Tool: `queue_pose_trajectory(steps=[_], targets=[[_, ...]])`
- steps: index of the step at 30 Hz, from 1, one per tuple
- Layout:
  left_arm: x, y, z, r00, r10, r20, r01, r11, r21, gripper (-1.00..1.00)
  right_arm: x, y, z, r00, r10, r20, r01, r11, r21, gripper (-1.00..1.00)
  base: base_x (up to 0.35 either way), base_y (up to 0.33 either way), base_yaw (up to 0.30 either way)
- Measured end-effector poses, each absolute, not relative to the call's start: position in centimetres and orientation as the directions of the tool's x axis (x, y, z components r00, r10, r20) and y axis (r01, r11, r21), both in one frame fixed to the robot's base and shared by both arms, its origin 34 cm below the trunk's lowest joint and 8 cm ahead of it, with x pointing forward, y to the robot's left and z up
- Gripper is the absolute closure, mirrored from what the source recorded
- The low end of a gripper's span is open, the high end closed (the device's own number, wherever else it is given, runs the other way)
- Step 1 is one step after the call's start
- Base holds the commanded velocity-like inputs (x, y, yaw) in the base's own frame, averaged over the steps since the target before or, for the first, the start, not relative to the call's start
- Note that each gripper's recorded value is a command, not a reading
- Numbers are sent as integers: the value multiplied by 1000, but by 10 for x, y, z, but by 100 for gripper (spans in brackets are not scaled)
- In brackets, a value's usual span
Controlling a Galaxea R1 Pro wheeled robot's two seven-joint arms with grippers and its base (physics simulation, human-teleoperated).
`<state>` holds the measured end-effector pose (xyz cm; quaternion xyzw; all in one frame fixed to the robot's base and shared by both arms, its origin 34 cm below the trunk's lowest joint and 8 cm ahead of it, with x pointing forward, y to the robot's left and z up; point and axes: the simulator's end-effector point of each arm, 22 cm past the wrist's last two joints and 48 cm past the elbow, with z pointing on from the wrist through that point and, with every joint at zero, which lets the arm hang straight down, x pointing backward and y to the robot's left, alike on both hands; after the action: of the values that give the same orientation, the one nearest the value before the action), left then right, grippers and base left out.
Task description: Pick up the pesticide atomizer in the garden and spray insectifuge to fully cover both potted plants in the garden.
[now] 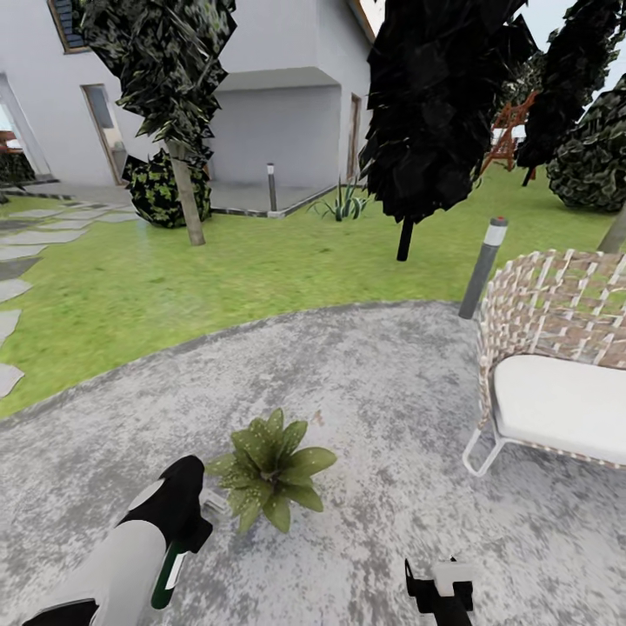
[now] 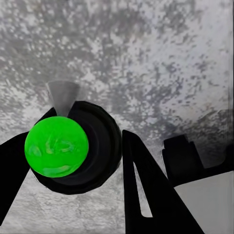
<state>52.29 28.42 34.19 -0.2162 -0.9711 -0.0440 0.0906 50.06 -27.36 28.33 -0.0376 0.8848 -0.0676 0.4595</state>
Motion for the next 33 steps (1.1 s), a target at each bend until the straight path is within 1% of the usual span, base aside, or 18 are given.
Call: queue_pose_trajectory(steps=[4, 15, 22, 26, 33], targets=[[523, 282, 342, -890, 414, 194, 429, 902, 45, 100, 501, -274, 283, -575, -128, -808, -4, 988, -154, -100, 56, -235, 103], [523, 282, 342, -890, 413, 194, 428, 903, 44, 100, 501, -274, 283, -575, -132, -808, -8, 988, -155, -100, 5, -238, 3], [523, 282, 342, -891, 410, 193, 425, 904, 42, 100, 501, -273, 283, -574, -130, -809, -8, 988, -153, -100, 96, -252, 0], [523, 282, 342, -891, 410, 193, 425, 904, 42, 100, 501, -270, 283, -575, -127, -809, -9, 989, -149, -100, 33, -66, 49], [524, 282, 343, -891, 412, 191, 427, 903, 45, 100, 501, -269, 284, -572, -126, -810, -9, 989, -148, -100, 1, -3, 235]])
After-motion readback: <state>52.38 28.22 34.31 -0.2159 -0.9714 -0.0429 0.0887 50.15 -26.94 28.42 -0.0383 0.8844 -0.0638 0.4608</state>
